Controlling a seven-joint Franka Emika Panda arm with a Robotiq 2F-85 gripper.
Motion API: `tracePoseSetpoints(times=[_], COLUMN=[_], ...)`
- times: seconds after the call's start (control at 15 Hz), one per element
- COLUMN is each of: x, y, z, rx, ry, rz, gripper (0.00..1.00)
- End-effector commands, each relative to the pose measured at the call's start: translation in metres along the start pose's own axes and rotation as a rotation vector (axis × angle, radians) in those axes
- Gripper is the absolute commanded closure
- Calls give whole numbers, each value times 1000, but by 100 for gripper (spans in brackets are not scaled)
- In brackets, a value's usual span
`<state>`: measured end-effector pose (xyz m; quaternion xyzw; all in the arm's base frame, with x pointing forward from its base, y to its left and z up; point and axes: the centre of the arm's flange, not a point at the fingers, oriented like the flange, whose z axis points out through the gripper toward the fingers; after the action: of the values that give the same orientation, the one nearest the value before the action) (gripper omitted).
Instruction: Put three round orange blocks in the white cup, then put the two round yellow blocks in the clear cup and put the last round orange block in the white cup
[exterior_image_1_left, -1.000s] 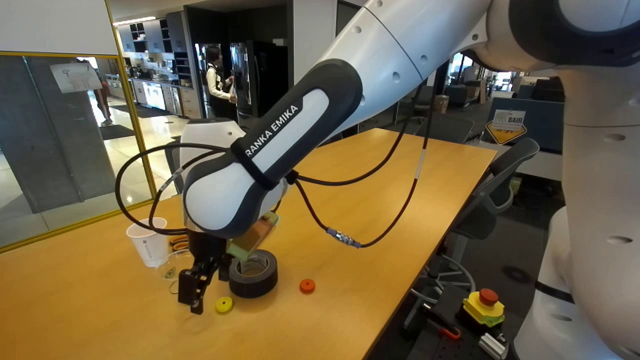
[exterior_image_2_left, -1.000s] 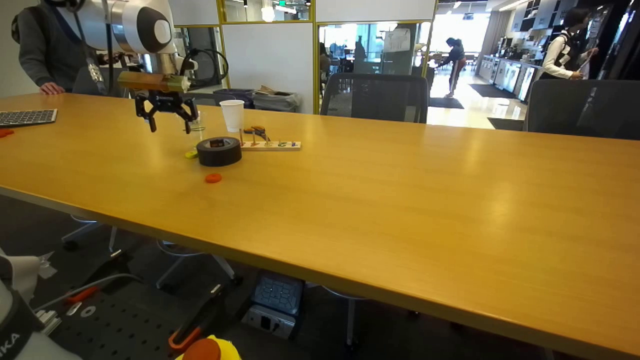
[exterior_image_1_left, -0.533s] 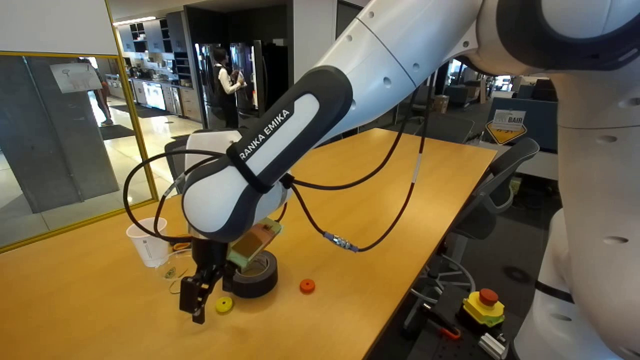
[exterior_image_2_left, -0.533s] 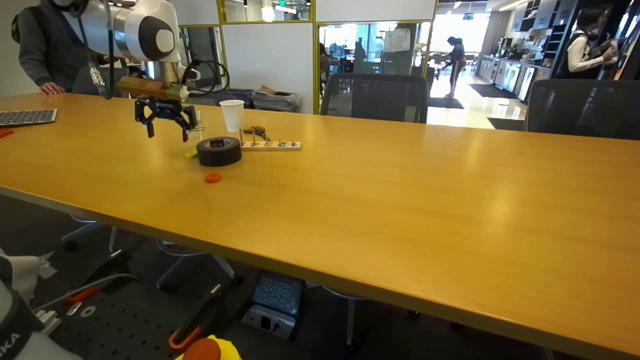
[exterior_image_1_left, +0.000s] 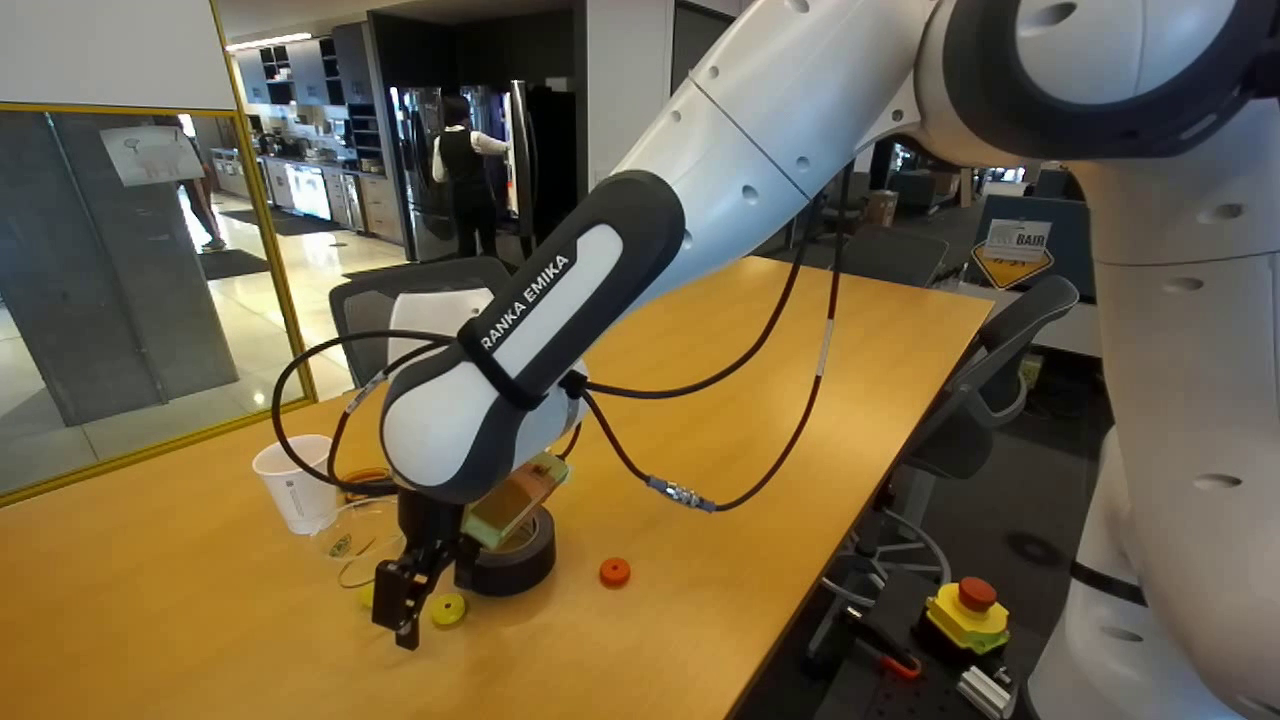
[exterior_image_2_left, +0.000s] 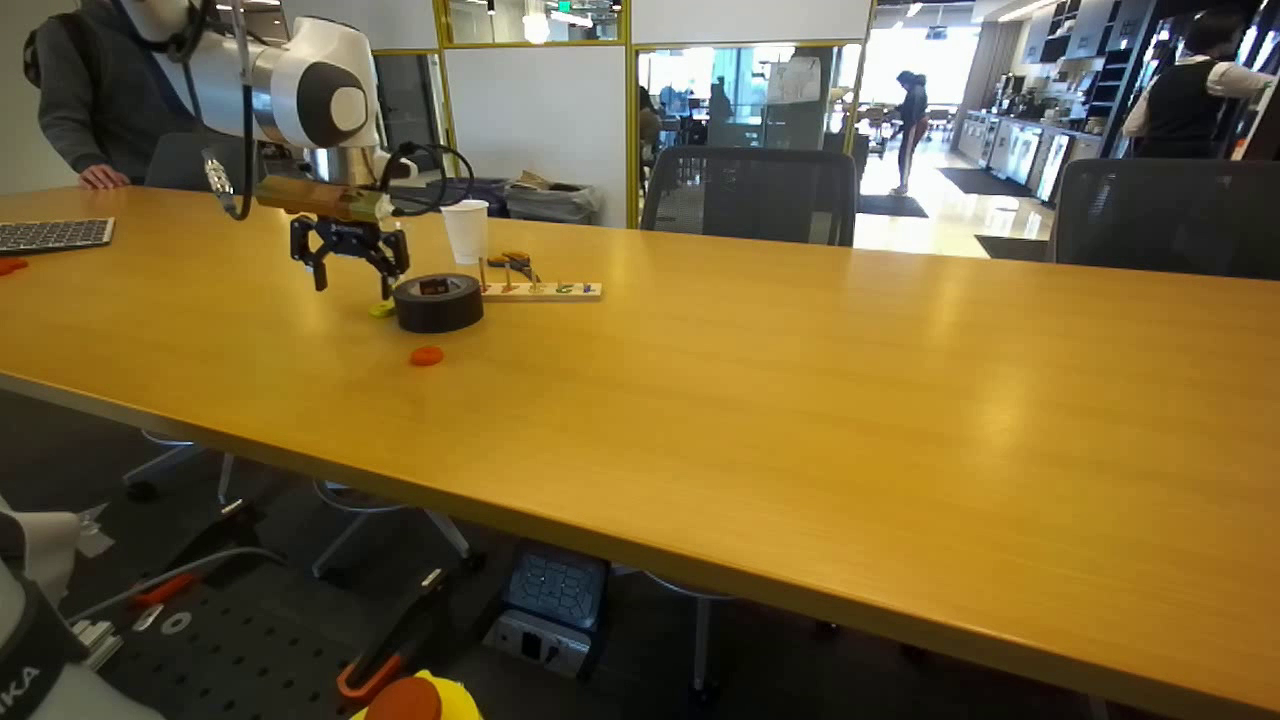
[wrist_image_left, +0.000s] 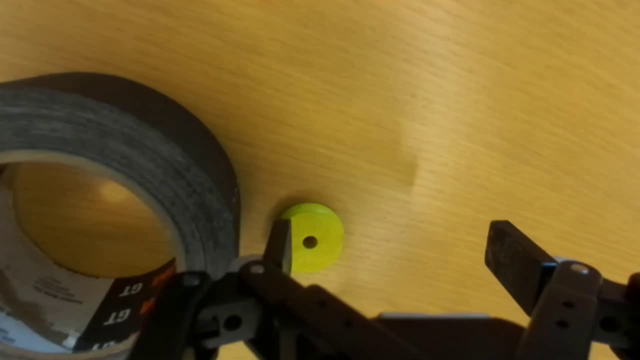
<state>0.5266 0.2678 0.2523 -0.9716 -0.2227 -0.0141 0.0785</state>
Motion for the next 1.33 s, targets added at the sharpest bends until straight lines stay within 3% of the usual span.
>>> tracePoseSetpoints(times=[0.0, 0.53, 1.27], x=[5, 7, 7], y=[6, 13, -1], z=[1, 9, 20], rx=[-49, -196, -156], ry=[66, 72, 40], rz=[27, 21, -7], gripper=[0, 0, 0])
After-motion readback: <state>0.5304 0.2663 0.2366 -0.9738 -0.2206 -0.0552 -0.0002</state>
